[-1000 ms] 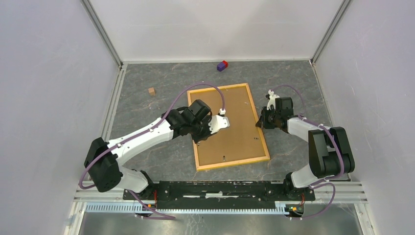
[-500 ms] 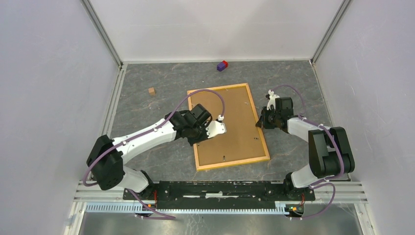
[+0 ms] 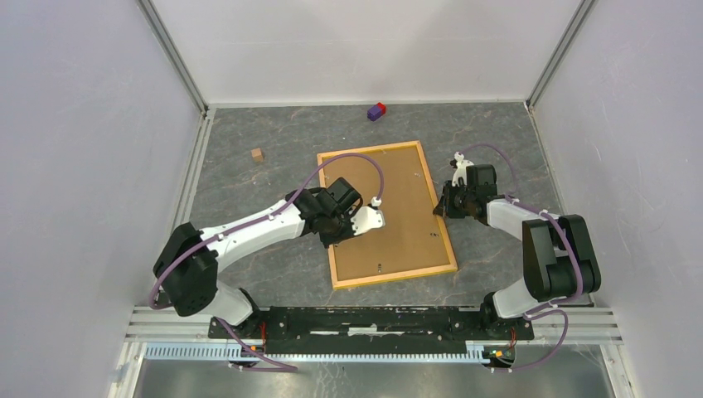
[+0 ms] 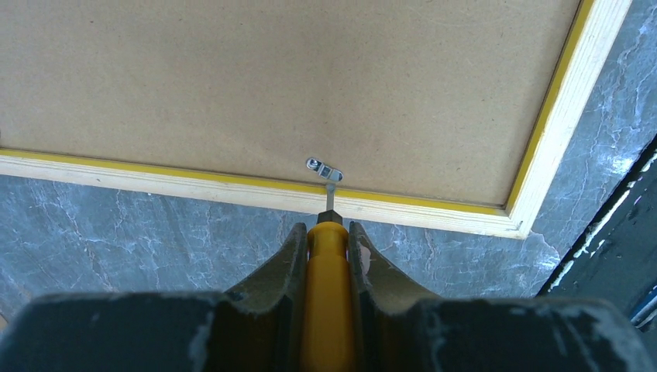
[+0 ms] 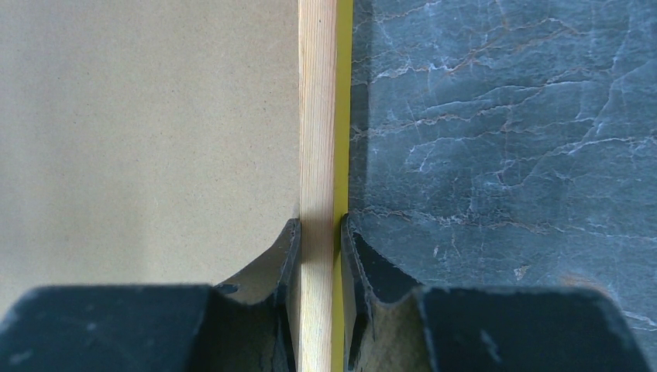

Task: Take the photo out of the frame

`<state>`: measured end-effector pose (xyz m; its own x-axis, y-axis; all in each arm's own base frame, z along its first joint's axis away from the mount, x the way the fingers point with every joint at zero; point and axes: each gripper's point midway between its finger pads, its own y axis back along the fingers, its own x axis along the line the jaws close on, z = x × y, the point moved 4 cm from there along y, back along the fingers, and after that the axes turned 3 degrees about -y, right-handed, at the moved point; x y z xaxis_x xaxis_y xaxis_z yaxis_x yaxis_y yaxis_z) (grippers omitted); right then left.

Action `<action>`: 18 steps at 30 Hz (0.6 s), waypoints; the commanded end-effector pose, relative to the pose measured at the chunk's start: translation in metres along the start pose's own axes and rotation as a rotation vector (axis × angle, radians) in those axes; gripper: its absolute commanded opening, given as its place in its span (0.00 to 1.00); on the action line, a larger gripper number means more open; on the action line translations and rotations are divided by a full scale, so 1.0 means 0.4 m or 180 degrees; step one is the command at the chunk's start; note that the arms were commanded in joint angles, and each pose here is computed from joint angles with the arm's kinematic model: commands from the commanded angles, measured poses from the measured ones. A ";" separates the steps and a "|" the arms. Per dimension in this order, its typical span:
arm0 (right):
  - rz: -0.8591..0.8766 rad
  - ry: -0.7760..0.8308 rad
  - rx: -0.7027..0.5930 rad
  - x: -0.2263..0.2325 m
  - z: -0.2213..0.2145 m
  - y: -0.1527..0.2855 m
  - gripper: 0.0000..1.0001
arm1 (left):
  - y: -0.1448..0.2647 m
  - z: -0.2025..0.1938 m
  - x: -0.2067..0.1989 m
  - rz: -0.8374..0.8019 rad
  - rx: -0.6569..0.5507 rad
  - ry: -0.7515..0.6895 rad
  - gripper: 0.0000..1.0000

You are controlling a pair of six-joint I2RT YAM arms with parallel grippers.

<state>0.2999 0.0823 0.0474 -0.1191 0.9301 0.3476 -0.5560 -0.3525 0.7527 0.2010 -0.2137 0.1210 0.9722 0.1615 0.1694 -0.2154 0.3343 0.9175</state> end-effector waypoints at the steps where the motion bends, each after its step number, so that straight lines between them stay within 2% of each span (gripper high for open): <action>1: -0.0256 -0.0060 0.0747 -0.041 -0.157 -0.008 0.00 | -0.011 0.024 0.011 0.0022 -0.0145 -0.0083 0.02; 18: -0.0260 -0.0060 0.0757 -0.042 -0.161 -0.008 0.00 | -0.036 0.082 -0.003 -0.0150 -0.0472 0.0177 0.02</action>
<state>0.3001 0.0825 0.0473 -0.1201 0.9296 0.3485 -0.5552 -0.3539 0.7526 0.2036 -0.2192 0.1193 0.9718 0.1686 0.1649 -0.2155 0.3505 0.9114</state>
